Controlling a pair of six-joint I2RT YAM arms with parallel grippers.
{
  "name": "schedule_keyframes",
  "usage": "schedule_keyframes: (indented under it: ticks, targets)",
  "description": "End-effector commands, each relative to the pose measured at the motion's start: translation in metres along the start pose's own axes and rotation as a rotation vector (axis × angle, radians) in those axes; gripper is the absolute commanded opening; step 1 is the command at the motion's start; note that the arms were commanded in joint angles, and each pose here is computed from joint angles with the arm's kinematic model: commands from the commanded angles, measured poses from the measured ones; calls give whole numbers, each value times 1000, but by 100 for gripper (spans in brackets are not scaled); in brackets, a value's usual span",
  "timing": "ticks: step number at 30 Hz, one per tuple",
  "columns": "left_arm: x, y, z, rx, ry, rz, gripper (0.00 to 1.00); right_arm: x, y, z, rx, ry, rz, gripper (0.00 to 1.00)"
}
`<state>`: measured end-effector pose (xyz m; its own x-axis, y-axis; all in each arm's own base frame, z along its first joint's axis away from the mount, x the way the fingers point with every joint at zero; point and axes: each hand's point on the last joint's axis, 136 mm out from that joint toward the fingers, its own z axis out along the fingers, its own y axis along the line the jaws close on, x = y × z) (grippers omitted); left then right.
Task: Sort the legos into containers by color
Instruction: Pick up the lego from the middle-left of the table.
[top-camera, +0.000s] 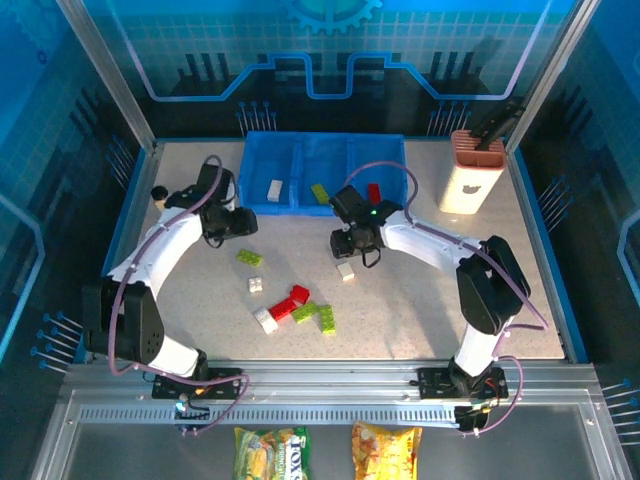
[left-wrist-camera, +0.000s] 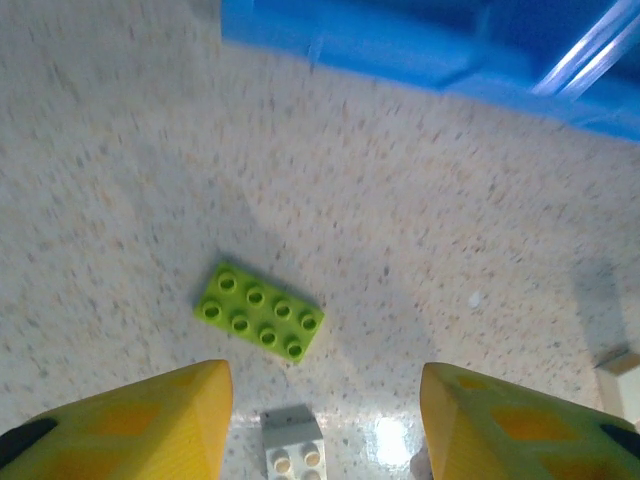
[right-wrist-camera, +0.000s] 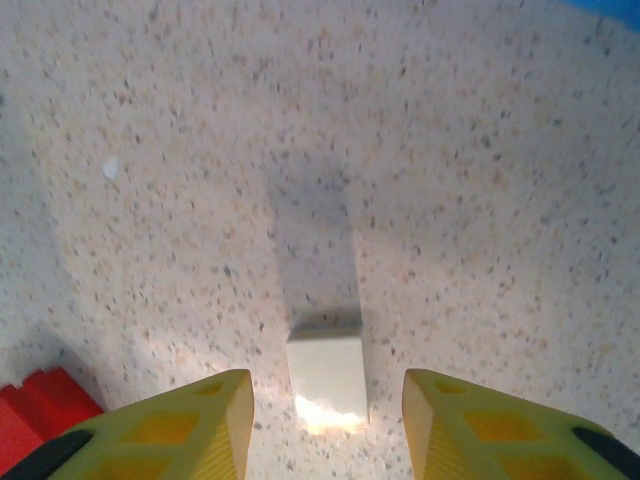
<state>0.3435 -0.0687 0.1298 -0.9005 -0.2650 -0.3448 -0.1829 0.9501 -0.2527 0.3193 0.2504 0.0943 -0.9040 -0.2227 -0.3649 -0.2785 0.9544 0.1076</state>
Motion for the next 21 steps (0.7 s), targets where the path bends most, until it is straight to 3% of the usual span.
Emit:
schedule_keyframes:
  ticks: [1,13,21]
  targets:
    - [26,4,17,-37,65,-60,54,12,4,-9,-26,1,7,44]
    - [105,1,44,-90,197,-77,56,51,4,-15,-14,59,-11,44]
    - [130,12,57,-123,230,-94,56,57,2,-19,-7,66,-6,45]
